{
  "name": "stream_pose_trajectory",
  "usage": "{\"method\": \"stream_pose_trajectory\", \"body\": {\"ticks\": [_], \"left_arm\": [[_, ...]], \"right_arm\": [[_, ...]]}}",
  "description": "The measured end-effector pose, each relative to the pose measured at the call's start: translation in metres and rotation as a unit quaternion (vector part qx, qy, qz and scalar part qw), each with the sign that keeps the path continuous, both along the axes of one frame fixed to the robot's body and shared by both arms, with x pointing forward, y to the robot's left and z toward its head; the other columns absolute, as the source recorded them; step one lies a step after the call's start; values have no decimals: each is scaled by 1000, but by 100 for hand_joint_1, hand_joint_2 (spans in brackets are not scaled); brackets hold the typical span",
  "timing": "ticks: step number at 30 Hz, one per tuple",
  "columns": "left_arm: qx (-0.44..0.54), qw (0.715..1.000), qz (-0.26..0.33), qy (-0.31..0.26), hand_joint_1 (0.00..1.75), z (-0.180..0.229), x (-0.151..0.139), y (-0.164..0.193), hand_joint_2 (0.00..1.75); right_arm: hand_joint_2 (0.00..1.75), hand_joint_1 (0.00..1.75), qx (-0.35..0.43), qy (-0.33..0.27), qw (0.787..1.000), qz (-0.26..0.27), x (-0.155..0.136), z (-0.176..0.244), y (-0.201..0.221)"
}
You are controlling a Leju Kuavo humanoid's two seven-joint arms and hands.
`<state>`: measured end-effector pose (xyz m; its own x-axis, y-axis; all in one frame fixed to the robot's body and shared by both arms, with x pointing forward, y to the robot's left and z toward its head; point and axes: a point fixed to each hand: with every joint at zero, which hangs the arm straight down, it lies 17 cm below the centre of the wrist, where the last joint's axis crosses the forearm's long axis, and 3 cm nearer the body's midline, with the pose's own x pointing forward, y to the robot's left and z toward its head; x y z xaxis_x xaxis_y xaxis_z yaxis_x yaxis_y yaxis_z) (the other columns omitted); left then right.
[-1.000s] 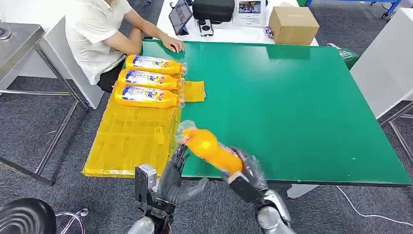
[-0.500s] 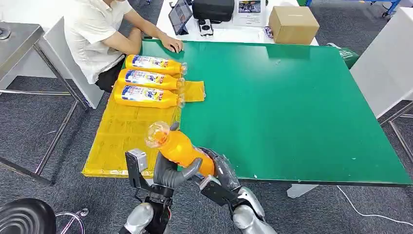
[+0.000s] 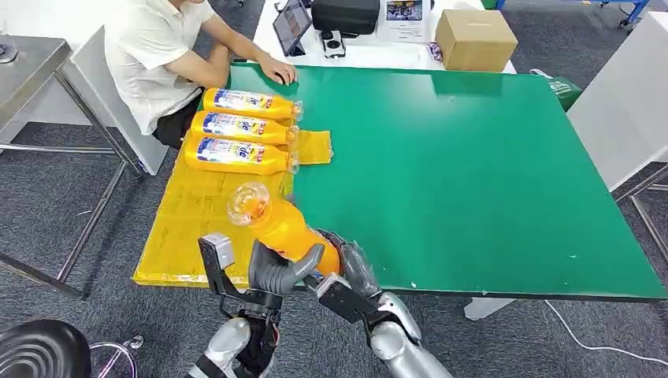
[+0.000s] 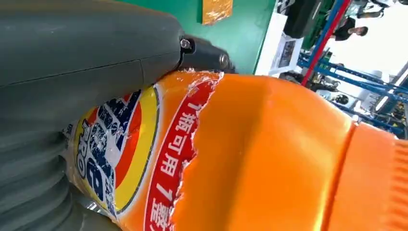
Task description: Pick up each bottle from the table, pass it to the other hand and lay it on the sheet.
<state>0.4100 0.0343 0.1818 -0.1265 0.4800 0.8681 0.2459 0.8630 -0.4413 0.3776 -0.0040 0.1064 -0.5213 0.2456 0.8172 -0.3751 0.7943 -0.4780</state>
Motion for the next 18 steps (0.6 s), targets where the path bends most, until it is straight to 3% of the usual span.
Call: {"method": "stream_pose_trajectory", "body": {"ticks": [1,2,3,4,18], "left_arm": [[0,1000,1,0,175,0,0,1,175],[1,1000,2,-1,175,0,0,1,175],[1,1000,4,-2,175,1,1,2,175],[3,1000,8,-4,175,1,1,3,175],[-24,1000,10,12,175,0,6,12,175]], "right_arm": [[175,168,0,0,1000,0,0,0,0],[175,126,0,0,1000,1,0,0,0],[175,30,-1,1,1000,1,0,-1,1],[175,0,0,3,1000,2,-1,-2,1],[175,0,10,8,1000,14,-9,-6,7]]}}
